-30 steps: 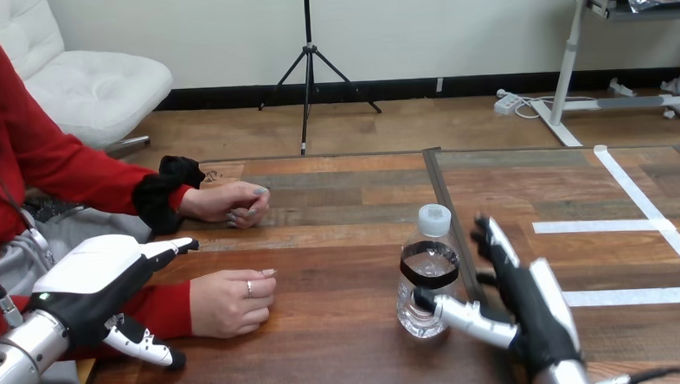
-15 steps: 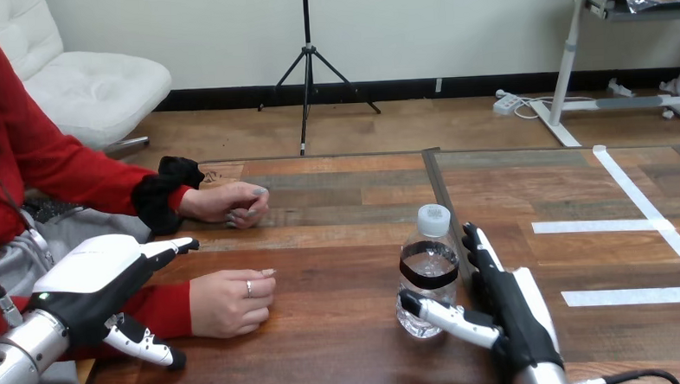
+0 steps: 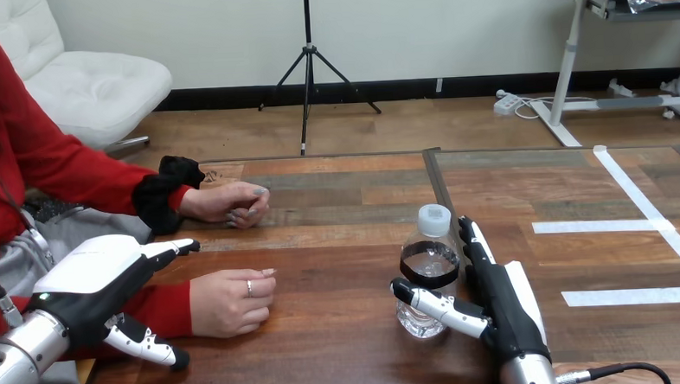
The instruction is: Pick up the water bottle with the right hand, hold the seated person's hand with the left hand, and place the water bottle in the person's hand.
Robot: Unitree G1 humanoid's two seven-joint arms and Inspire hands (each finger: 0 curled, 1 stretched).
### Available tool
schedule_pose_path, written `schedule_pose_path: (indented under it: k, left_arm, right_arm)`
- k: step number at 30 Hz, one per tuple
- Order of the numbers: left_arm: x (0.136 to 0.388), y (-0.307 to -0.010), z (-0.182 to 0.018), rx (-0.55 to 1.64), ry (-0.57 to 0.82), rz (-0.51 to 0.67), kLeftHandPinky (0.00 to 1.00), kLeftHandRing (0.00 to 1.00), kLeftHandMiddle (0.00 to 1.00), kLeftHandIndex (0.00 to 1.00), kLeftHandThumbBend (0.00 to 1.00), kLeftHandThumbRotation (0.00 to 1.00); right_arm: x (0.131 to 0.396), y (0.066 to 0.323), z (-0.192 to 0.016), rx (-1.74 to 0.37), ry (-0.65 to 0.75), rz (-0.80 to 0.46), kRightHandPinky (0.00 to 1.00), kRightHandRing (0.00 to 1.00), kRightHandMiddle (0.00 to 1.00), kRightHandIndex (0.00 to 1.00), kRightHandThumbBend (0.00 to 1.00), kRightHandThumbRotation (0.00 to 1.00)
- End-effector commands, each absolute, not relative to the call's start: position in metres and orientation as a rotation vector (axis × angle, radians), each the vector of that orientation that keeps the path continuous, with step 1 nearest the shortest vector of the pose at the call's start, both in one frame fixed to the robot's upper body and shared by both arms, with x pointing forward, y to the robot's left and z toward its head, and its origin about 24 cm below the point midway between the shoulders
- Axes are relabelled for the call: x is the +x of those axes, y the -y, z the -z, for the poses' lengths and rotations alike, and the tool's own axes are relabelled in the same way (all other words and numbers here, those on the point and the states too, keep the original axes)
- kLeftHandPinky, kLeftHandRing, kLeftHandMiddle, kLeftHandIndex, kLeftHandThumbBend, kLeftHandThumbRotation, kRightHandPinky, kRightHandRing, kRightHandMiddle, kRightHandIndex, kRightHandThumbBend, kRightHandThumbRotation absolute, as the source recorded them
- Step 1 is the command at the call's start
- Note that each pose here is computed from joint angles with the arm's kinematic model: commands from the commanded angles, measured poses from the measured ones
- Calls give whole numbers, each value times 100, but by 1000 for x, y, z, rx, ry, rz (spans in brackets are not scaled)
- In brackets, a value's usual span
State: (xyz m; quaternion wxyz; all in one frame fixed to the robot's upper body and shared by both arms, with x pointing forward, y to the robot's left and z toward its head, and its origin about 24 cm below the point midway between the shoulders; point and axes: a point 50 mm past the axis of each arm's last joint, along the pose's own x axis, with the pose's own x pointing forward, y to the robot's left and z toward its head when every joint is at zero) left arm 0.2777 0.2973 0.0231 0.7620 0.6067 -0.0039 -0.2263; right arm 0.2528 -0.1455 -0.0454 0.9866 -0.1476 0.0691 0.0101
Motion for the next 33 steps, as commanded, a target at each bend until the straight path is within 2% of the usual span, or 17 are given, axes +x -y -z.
schedule_pose_path:
  k: [1, 33]
  left_arm:
    - [287, -301, -43, 1331, 81, 428, 77, 87, 88, 89, 100, 27]
    - [288, -302, -43, 1323, 74, 425, 76, 86, 88, 88, 100, 24]
  right_arm:
    - [261, 134, 47, -292, -150, -47, 95, 100, 99, 100, 100, 45]
    - [264, 122, 47, -292, -135, -60, 93, 99, 98, 100, 100, 42]
